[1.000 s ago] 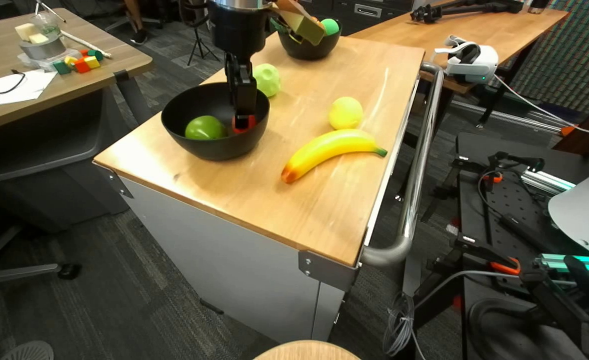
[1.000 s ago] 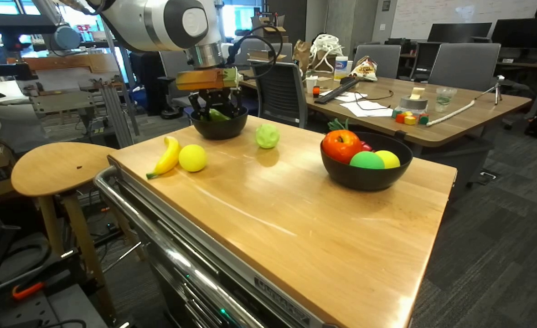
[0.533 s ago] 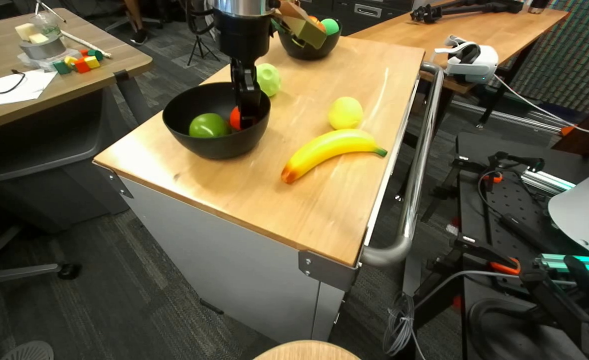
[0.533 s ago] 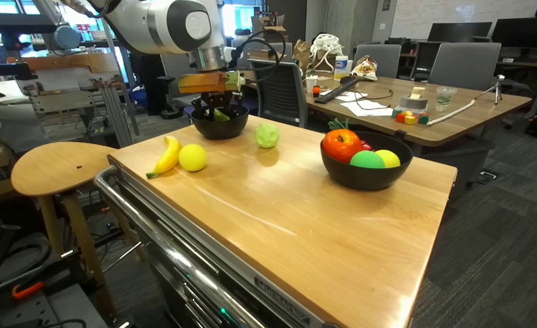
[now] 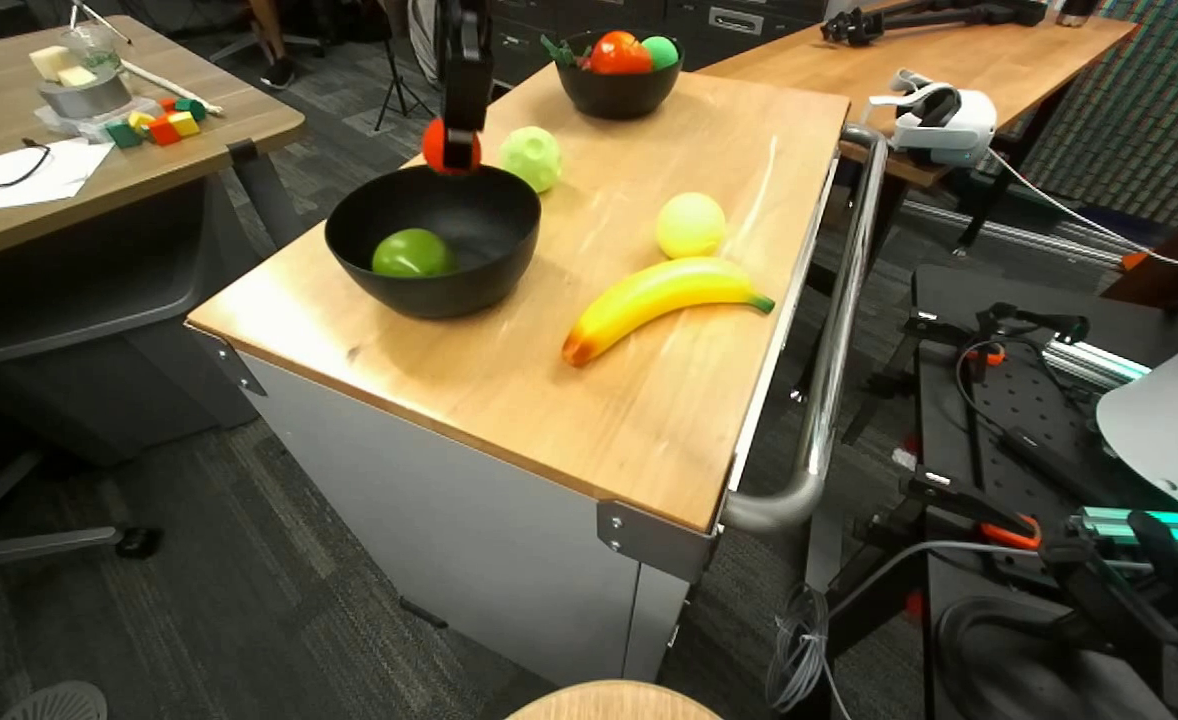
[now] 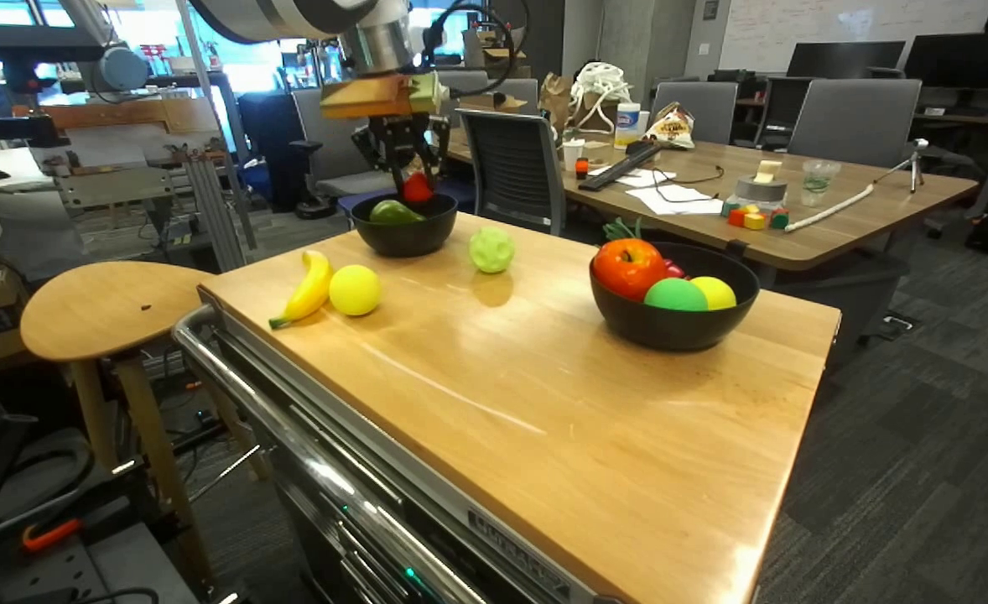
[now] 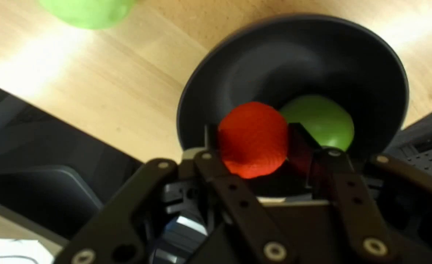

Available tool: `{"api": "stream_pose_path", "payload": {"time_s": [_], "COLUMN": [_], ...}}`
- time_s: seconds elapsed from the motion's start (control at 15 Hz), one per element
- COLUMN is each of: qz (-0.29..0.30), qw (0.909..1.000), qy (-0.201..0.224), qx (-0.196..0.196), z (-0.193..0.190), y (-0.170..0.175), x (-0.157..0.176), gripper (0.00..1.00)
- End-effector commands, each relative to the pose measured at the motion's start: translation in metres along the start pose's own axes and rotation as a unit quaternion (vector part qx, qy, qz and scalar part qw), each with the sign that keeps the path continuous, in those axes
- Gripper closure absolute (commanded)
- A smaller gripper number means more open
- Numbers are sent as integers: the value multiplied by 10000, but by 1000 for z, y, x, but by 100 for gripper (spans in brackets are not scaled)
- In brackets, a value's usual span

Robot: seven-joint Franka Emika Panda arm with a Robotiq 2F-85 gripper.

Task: Move the fruit and vegetable toys from the bowls to the counter

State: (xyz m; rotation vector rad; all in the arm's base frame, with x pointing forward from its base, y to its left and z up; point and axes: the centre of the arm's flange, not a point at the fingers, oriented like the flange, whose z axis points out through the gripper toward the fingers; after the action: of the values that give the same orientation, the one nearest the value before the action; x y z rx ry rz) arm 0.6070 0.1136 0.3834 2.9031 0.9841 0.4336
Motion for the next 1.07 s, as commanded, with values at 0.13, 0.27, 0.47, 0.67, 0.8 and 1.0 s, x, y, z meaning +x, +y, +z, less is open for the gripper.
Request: {"api": "stream_pose_path", "payload": {"time_s": [0.13, 0.27, 0.47, 0.67, 0.8, 1.0], "qz": [528, 919, 1194, 1335, 1332, 1275], "qw": [9963, 9938, 9896, 9865, 9862, 9871], "qy": [376, 127, -269, -580, -691, -766], "qx": [-567, -612, -753, -748, -696, -601], "z": [-97, -91, -55, -8, 15, 40], "y": [41, 60, 71, 59, 45, 25], "x": [-51, -81, -121, -149, -158, -160], "gripper": [77, 77, 77, 77, 77, 77]}}
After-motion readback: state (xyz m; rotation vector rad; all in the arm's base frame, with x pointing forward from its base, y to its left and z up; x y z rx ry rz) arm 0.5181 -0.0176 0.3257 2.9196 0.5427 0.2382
